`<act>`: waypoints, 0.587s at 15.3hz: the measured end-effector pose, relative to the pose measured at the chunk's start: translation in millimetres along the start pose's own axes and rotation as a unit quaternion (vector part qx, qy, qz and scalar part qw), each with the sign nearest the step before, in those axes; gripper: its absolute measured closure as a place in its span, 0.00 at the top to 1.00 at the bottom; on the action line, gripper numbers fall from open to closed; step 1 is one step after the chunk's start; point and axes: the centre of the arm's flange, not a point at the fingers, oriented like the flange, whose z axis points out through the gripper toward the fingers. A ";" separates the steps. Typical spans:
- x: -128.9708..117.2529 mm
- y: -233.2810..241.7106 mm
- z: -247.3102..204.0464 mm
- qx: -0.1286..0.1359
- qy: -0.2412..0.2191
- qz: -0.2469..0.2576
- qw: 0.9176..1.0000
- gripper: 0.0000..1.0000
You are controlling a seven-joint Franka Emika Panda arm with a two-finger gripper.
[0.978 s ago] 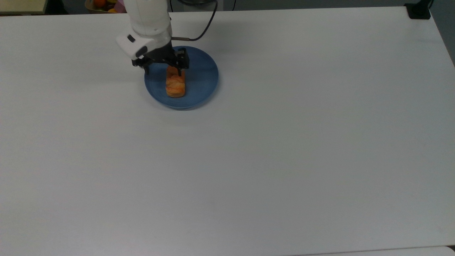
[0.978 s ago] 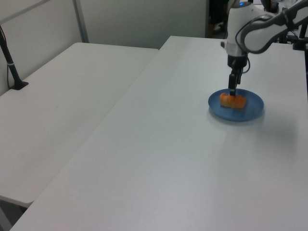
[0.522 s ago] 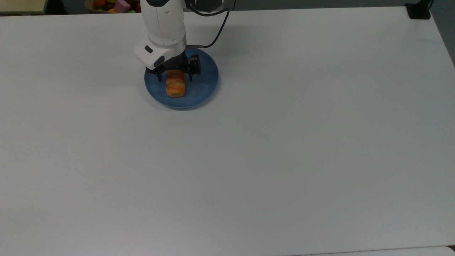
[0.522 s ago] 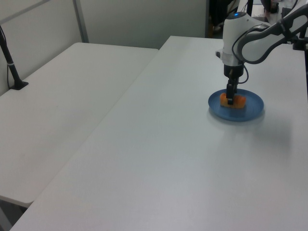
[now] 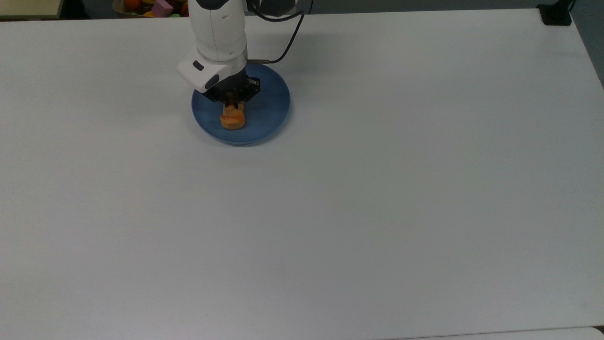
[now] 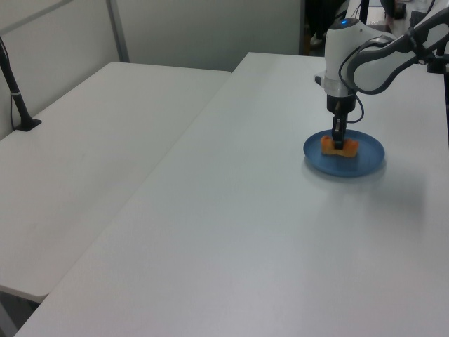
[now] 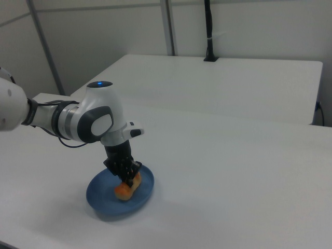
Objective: Put the bread on the table
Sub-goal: 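Lower the gripper and close it on the bread roll, then lift the bread roll off the plate and carry it away from the plate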
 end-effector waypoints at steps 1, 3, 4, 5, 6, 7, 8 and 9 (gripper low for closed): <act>0.0 0.1 -0.7 0.000 0.001 0.000 1.000 0.14; 0.7 1.1 -5.8 0.000 0.005 0.001 1.000 0.14; 1.2 1.9 -11.7 0.001 0.005 0.001 1.000 0.14; 1.5 2.8 -20.9 0.003 -0.001 0.002 1.000 0.11; 2.6 4.0 -34.6 0.004 -0.008 0.003 1.000 0.11; 4.3 5.5 -52.4 0.006 -0.014 0.004 1.000 0.11; 6.0 7.1 -70.9 0.007 -0.015 0.004 1.000 0.11; 7.0 8.6 -89.7 0.008 -0.016 0.005 1.000 0.11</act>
